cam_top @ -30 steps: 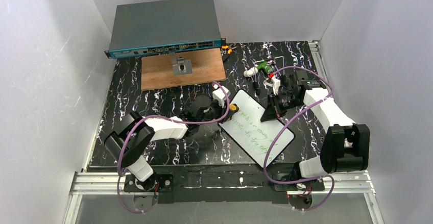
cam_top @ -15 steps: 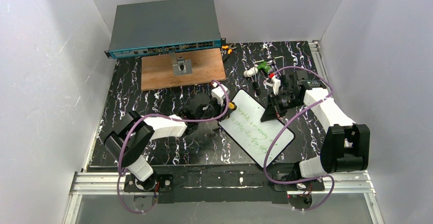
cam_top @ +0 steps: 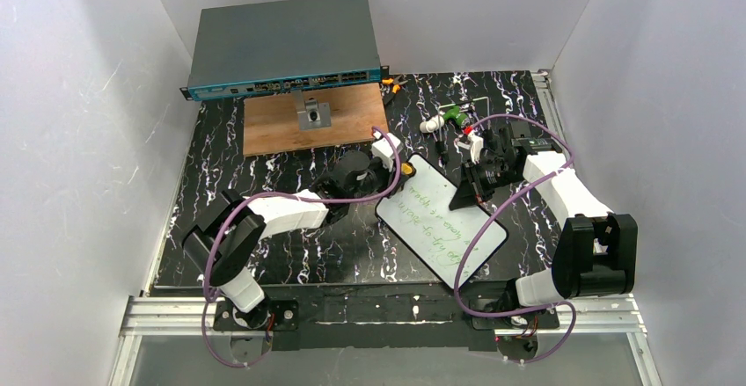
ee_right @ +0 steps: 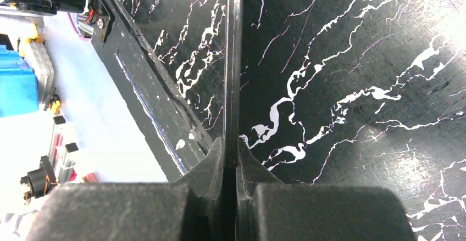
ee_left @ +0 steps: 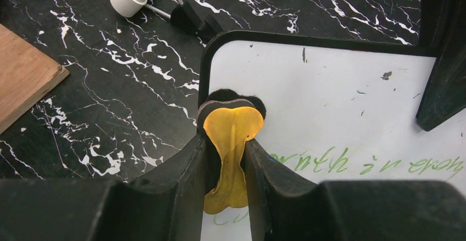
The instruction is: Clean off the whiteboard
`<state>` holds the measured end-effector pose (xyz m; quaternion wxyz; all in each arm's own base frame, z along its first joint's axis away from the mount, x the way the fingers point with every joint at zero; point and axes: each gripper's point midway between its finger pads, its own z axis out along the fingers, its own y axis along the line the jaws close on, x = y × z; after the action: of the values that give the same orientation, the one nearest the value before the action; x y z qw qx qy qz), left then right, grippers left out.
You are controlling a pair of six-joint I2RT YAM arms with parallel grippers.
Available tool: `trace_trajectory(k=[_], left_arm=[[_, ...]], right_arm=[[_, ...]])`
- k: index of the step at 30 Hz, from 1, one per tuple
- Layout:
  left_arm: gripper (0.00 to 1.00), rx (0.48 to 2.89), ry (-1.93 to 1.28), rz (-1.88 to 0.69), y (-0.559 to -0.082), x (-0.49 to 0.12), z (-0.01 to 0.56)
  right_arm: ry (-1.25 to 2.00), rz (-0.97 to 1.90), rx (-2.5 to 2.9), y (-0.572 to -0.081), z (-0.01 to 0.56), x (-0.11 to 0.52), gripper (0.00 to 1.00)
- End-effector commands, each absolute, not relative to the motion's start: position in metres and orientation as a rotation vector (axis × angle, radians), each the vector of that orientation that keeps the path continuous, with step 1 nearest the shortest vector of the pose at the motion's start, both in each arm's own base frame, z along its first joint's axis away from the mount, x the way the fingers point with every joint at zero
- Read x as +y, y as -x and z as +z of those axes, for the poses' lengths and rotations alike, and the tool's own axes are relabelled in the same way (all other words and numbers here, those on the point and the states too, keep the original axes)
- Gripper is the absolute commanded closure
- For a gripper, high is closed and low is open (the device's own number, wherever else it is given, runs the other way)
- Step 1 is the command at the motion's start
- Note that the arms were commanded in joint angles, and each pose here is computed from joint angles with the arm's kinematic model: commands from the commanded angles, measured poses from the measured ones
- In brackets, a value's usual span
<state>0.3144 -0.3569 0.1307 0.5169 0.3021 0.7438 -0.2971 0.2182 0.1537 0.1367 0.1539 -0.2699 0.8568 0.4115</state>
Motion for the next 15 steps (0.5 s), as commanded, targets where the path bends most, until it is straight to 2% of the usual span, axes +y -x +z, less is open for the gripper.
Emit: trace_trajectory(k=[1,10,15], left_arm=[[1.0,1.79,-0.763,-0.699,-0.31,-0.354,0.124],[1.0,1.846,-0.934,-0.848,-0.248,-0.344,0.084],[1.0,1.827,-0.917,-0.879,-0.251,-0.358,0.093]], right_arm=[[0.936,1.157,2.272,-0.233,0.148,0.164,0.99],[0.933,1.165,2.274,-0.233,0.148,0.164,0.99],[0.935,1.164,2.275,-0.233,0.147,0.164,0.99]])
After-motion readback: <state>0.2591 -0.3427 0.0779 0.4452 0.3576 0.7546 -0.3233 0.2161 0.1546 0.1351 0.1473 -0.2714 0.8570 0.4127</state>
